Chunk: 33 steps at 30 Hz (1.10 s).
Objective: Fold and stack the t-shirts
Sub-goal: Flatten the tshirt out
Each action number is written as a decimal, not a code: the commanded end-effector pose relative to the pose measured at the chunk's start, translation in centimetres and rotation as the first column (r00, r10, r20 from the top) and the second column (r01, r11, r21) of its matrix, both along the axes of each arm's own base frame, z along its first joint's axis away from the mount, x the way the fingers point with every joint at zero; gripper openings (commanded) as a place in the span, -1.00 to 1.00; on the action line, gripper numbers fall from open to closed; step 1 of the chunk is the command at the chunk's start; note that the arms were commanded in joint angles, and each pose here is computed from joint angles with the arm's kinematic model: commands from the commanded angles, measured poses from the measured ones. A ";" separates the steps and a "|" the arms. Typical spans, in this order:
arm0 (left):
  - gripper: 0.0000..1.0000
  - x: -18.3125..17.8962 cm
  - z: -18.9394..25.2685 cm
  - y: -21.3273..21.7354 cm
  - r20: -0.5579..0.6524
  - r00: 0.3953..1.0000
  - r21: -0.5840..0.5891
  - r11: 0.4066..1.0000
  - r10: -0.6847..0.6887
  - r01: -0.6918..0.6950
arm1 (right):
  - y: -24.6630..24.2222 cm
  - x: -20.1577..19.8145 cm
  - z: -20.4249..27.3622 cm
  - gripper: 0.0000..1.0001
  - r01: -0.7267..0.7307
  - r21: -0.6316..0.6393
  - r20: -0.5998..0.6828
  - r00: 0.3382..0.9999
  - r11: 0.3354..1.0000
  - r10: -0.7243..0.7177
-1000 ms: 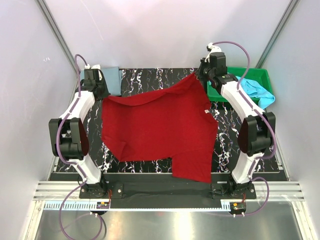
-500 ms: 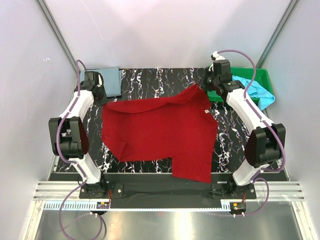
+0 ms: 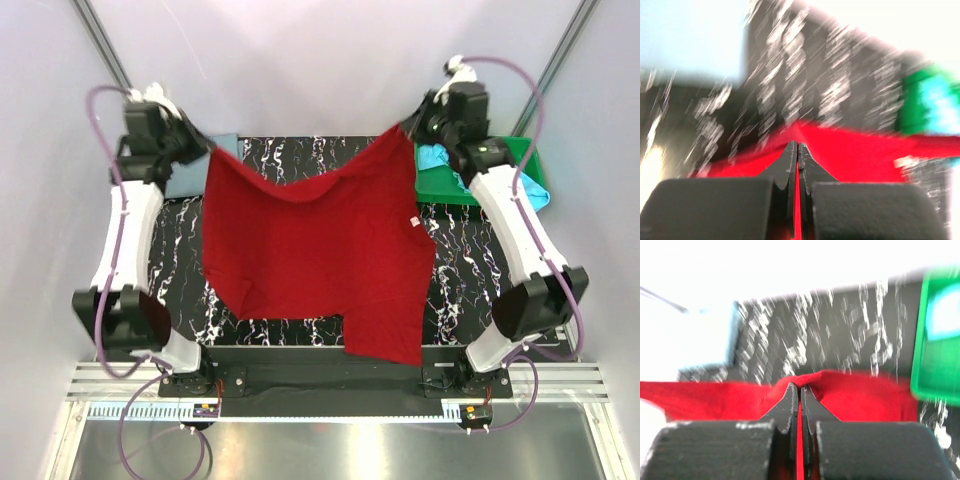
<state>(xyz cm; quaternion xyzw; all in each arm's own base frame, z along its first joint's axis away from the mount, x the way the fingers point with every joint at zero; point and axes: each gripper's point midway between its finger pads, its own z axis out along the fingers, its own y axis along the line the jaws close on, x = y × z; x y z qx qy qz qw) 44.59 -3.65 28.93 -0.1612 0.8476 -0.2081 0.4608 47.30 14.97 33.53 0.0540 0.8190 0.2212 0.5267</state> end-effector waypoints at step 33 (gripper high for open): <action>-1.00 -31.7 40.1 0.8 0.885 0.439 -0.101 0.984 0.156 -0.146 | -10.5 -31.5 39.1 -1.00 0.028 0.241 0.831 0.511 0.970 -0.221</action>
